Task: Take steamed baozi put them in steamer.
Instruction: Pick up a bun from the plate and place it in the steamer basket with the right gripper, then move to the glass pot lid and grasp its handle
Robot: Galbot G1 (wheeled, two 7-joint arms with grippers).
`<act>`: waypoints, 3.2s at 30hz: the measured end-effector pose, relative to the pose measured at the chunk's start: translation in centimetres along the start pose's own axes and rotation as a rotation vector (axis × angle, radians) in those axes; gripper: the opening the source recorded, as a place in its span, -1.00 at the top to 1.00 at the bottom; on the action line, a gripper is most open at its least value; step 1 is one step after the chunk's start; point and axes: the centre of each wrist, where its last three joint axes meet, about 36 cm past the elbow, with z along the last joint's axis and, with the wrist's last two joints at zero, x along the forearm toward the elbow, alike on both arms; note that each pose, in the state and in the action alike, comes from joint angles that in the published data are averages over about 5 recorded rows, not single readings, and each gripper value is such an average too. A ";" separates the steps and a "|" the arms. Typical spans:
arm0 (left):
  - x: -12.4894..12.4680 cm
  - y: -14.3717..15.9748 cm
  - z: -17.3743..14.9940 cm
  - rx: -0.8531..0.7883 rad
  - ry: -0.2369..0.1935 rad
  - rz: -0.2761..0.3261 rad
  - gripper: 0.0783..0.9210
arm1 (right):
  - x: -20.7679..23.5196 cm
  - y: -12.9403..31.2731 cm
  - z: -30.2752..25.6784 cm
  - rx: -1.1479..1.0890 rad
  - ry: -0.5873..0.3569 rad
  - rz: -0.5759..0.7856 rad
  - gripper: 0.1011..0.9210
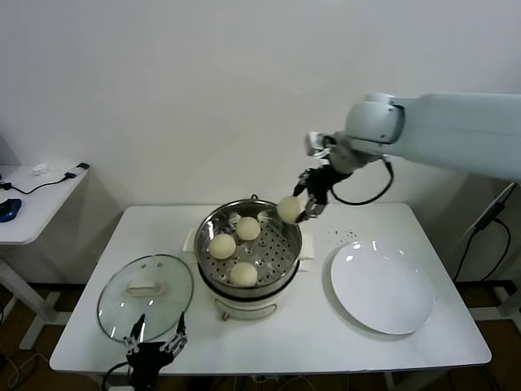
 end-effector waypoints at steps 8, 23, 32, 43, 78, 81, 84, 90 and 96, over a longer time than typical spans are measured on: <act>-0.1 0.3 -0.1 -0.003 -0.009 -0.006 -0.77 | -6.3 0.9 -1.6 0.009 0.085 -0.013 -0.35; -0.2 0.6 -0.1 0.000 -0.004 -0.015 -0.77 | -14.0 0.6 -0.7 -0.007 0.133 0.001 -0.35; -0.1 0.7 -0.4 0.001 -0.003 -0.014 -0.77 | -14.5 0.0 -0.7 -0.007 0.121 -0.008 -0.54; 0.1 0.8 -1.3 0.012 -0.003 -0.003 -0.77 | -8.3 -3.5 0.4 -0.050 -0.032 0.057 -0.76; -4.9 4.1 -2.6 -0.078 -0.205 -0.032 -0.77 | -12.7 14.8 27.0 -0.864 -0.692 1.030 -0.76; -5.0 4.4 -2.1 -0.105 -0.212 -0.049 -0.77 | -16.2 18.8 28.8 -0.931 -0.707 1.065 -0.76; -5.2 4.6 -1.6 -0.137 -0.220 -0.068 -0.77 | -20.1 23.2 30.0 -0.987 -0.713 1.082 -0.76; -5.7 5.0 -0.6 -0.230 -0.253 -0.113 -0.77 | -26.3 31.8 30.3 -1.083 -0.695 1.093 -0.76; -6.5 6.1 0.4 -0.450 -0.299 -0.186 -0.77 | -29.1 37.4 29.3 -1.145 -0.642 1.088 -0.76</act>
